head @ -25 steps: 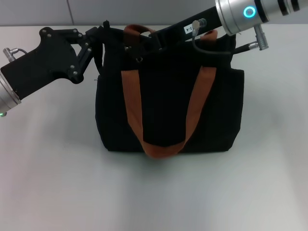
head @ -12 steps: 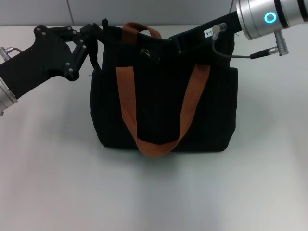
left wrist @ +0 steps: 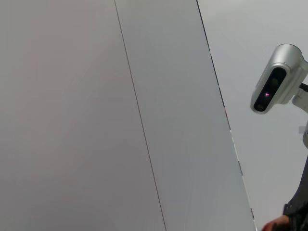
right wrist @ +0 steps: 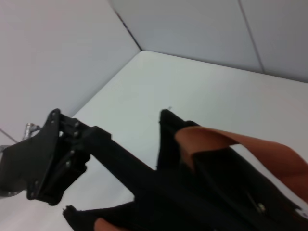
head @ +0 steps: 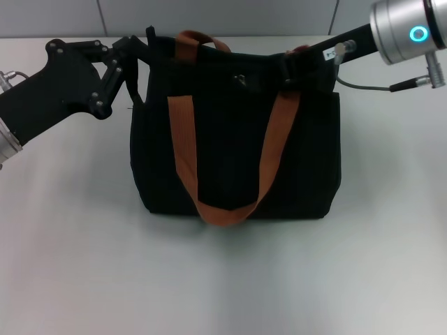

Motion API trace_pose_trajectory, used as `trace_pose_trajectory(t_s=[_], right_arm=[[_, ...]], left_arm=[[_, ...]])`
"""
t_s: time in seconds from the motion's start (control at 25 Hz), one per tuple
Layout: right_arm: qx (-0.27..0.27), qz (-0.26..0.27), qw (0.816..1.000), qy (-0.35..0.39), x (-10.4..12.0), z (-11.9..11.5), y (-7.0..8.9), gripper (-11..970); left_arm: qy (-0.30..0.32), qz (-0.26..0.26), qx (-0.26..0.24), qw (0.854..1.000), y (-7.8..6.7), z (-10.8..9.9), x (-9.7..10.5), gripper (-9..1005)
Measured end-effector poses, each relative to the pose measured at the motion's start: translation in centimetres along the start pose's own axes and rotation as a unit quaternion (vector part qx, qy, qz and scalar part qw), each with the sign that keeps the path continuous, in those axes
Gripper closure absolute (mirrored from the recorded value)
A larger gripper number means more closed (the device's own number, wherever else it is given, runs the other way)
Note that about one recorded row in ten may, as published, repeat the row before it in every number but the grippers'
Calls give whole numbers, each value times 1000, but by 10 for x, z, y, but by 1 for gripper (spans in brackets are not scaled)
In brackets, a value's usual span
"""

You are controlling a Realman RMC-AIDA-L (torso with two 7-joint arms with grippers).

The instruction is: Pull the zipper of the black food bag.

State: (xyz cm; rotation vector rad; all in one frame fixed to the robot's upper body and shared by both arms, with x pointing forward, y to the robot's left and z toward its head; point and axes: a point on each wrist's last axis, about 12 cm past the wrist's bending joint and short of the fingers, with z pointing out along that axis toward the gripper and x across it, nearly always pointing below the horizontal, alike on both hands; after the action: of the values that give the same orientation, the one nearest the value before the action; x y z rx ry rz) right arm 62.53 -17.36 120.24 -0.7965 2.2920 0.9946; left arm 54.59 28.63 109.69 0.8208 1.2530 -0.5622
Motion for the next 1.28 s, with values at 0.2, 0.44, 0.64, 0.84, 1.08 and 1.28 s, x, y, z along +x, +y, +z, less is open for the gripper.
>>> trace_pose_trajectory(t_s=[0.2,0.44,0.64,0.84,1.08,1.28], right_arm=[[15,11,1000,-13,5,-13,-7,960],[30,33,999,-22,12,-25,-18,960],[38,46,998,-33,17,-35,-24,960],[43,51,997,-39,22,-41,-27,960],[42,54,997,-41,25,-43,-27,960],[37,56,997,-49,27,-45,-27,959]], left_arm=[[-1,-1,-3,1000,0,-3,0,974],[0,-1,-7,1000,0,-6,1,974],[1,-2,-8,1000,0,-7,1,974],[1,-1,-8,1000,0,-7,1,974],[1,-1,-8,1000,0,-7,1,974],[1,-2,-8,1000,0,-7,1,974]])
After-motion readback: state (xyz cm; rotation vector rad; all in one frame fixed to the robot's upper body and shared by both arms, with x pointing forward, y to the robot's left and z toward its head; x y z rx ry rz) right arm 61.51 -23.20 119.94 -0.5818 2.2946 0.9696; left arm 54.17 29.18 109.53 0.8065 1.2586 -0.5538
